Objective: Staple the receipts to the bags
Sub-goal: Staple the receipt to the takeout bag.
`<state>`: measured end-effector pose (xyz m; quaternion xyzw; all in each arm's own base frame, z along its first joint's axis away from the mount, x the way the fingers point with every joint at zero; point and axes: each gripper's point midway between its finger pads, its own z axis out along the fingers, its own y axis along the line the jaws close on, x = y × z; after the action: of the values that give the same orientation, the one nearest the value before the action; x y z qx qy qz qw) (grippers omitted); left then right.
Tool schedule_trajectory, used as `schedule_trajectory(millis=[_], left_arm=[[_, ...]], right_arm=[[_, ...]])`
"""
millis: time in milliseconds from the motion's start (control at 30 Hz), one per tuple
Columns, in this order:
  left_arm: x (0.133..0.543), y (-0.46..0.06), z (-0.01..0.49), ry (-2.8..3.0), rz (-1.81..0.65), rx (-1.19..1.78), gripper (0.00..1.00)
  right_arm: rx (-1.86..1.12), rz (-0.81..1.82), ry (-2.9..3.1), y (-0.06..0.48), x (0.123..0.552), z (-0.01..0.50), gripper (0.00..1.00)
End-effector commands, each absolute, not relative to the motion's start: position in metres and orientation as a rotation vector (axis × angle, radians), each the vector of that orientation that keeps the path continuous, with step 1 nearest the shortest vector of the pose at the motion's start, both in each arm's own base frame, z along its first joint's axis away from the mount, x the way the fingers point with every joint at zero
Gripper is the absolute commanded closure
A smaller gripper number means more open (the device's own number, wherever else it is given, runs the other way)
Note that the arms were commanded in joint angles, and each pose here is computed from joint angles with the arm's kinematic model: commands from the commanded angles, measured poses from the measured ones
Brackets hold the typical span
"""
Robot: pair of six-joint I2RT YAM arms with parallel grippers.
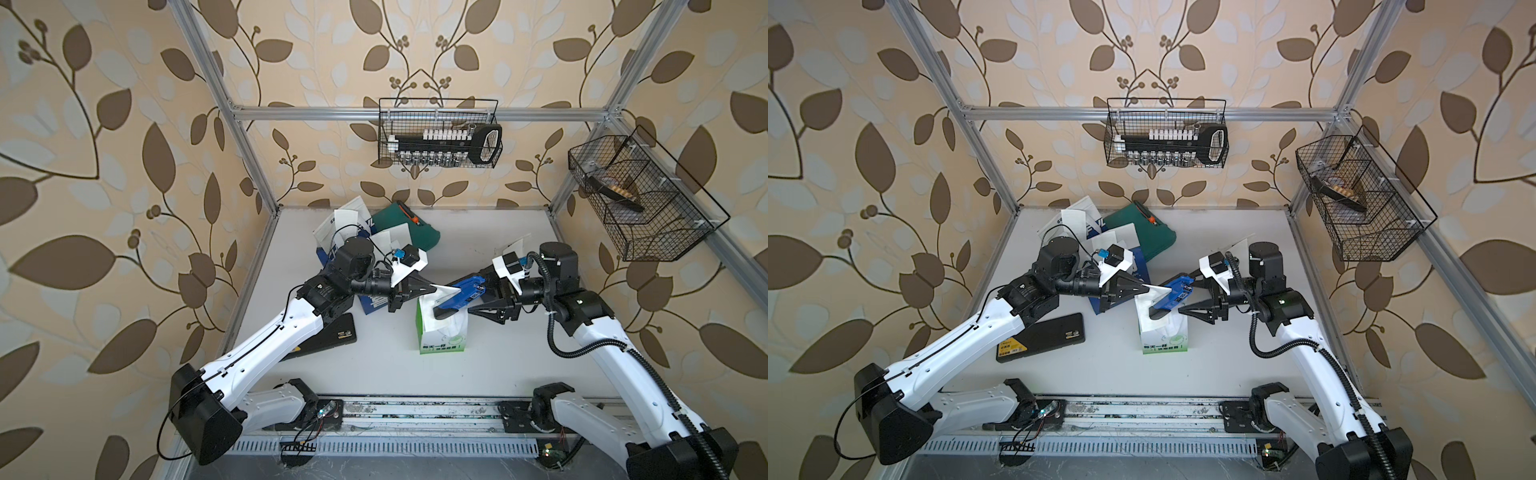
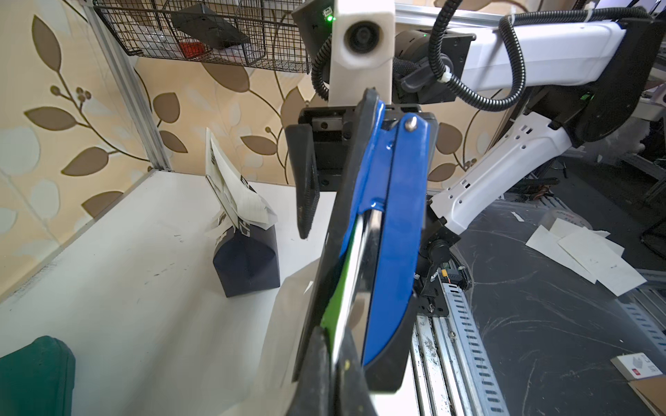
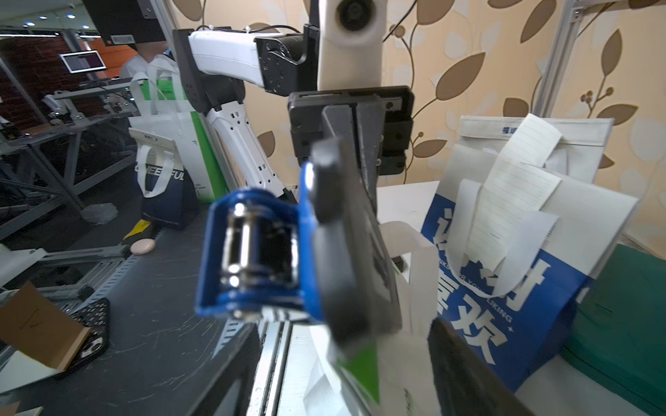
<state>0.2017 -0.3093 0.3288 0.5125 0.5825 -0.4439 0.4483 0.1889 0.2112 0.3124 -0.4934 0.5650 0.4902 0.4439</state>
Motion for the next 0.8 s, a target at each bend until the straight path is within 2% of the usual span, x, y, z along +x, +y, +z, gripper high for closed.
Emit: schedule_trajectory(millis=[0,300,600,667,700,767], left_arm=[[0.195,-0.309,0.377,1.262,-1.102,1.268,1.0],[0.197,-0.312,0.379,1.263,-1.13,1.256,1.0],[0.198,-0.313,0.379,1.273,-1.151,1.239,1.0],[0.198,-0.313,0.378,1.275,-1.155,1.234,1.0],[0.198,-0.313,0.378,1.278,-1.154,1.229,1.0],[0.198,-0.312,0.377,1.279,-1.151,1.228,1.0]], right_arm=[[-1.285,1.282,1.35,0.221,0.174,0.314,0.26],[-1.337,1.304,1.365,0.242,0.173,0.306,0.28],[-1.304,1.292,1.343,0.257,0.185,0.316,0.35],[-1.295,1.287,1.356,0.258,0.188,0.315,0.43],[-1.293,1.295,1.366,0.258,0.189,0.315,0.52],[-1.298,1.304,1.376,0.259,0.19,0.315,0.8]])
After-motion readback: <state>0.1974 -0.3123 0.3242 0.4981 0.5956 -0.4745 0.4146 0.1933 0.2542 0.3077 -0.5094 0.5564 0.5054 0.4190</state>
